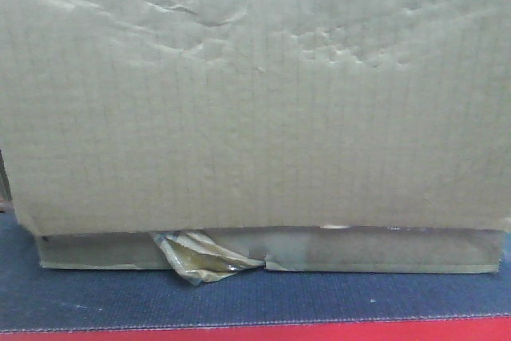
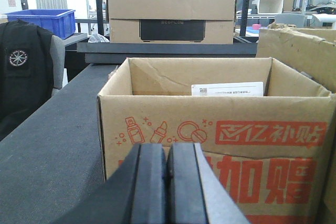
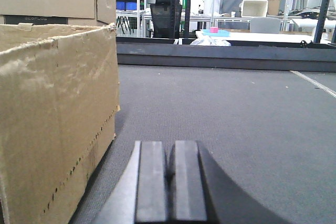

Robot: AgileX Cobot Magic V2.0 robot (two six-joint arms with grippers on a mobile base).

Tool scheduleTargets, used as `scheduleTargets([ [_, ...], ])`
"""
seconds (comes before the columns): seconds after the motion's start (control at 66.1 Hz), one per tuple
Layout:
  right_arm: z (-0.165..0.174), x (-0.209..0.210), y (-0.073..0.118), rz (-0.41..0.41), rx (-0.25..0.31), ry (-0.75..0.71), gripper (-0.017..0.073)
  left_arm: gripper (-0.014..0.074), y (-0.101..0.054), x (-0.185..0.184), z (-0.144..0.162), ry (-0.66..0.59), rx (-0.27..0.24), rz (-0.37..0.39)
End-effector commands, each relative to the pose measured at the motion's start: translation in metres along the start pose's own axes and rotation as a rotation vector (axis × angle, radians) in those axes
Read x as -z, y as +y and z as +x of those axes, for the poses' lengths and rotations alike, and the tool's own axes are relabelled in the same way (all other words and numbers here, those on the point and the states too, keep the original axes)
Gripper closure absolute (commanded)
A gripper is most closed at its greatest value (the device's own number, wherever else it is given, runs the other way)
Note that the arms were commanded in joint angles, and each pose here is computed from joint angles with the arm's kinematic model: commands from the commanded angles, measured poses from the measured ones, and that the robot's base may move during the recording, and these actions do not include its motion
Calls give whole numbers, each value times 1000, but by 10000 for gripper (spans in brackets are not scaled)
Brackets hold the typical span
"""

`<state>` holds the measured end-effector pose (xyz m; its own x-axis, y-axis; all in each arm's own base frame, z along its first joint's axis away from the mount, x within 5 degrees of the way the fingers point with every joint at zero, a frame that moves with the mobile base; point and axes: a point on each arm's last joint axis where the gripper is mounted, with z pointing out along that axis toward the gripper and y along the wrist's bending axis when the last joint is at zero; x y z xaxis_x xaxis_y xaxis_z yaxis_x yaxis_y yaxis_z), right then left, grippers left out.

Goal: Stack two boxes on right shelf middle

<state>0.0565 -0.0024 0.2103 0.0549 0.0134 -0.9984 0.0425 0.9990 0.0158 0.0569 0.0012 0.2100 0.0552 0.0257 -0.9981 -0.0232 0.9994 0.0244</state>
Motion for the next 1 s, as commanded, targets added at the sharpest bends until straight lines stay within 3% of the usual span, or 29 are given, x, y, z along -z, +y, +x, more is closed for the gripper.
scheduleTargets([
  [0.0,-2,0,0,4,-1,-27,721,704,0,1,-2,-17,-4,-2],
  [0.333,-2,0,0,4,-1,-27,721,704,0,1,-8,-66,-2,-4],
  [0.681,-2,0,0,4,-1,-27,721,704,3,10,-107,14,9,-2],
  [0.983,-2,0,0,4,-1,-27,721,704,3,-51,-169,350,24,13],
])
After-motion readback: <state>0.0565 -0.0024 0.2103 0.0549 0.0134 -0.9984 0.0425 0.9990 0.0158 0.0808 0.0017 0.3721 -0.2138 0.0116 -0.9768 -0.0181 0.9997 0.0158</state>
